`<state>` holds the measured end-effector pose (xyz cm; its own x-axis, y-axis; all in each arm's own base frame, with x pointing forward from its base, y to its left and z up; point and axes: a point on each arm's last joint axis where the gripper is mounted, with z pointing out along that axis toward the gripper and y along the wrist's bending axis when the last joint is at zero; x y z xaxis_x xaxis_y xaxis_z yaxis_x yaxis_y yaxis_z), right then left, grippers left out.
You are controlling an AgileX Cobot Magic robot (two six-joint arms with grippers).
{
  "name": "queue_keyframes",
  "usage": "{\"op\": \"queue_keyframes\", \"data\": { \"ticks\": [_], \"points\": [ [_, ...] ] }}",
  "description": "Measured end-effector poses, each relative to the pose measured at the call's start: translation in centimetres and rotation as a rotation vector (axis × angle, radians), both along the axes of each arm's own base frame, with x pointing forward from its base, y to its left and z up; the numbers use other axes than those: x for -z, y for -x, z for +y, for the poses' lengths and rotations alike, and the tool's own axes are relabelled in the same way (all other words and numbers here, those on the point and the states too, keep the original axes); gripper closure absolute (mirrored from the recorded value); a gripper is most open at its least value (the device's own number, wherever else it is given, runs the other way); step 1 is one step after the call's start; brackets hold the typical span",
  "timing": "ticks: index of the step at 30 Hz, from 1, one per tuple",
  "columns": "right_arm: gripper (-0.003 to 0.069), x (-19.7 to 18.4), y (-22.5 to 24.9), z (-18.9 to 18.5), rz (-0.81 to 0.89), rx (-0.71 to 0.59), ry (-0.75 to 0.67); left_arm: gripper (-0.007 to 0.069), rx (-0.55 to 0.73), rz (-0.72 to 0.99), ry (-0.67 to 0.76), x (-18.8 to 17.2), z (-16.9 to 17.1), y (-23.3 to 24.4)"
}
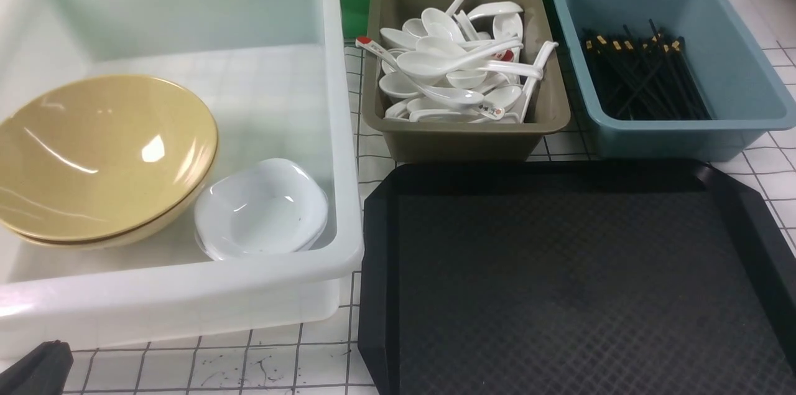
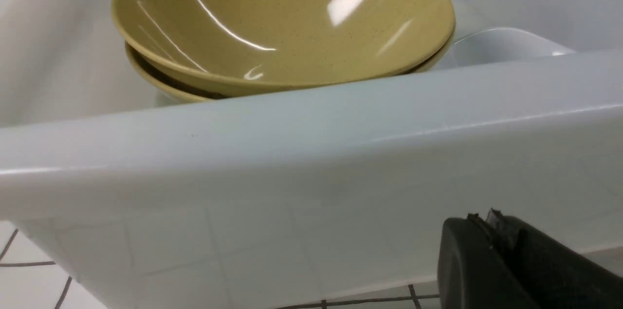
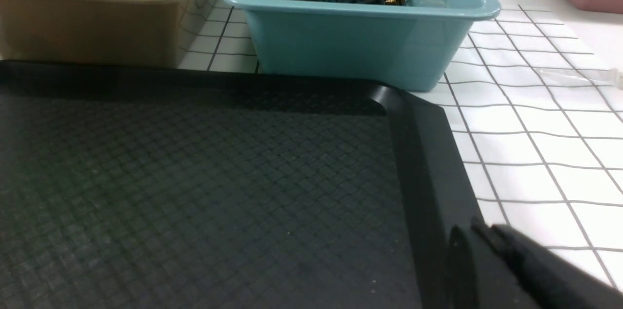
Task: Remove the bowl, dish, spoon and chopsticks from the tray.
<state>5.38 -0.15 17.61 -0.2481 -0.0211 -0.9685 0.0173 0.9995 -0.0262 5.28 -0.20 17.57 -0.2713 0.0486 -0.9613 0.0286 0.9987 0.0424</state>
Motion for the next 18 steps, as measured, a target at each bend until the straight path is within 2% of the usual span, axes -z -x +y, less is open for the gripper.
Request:
{"op": "queue_keyframes", "data": {
  "ticks": [18],
  "points": [
    [0.0579, 0.00, 0.00, 0.00, 0.000, 0.000, 0.000, 0.0638, 0.000, -0.001, 0.000, 0.00, 0.00, -0.01]
  ]
}}
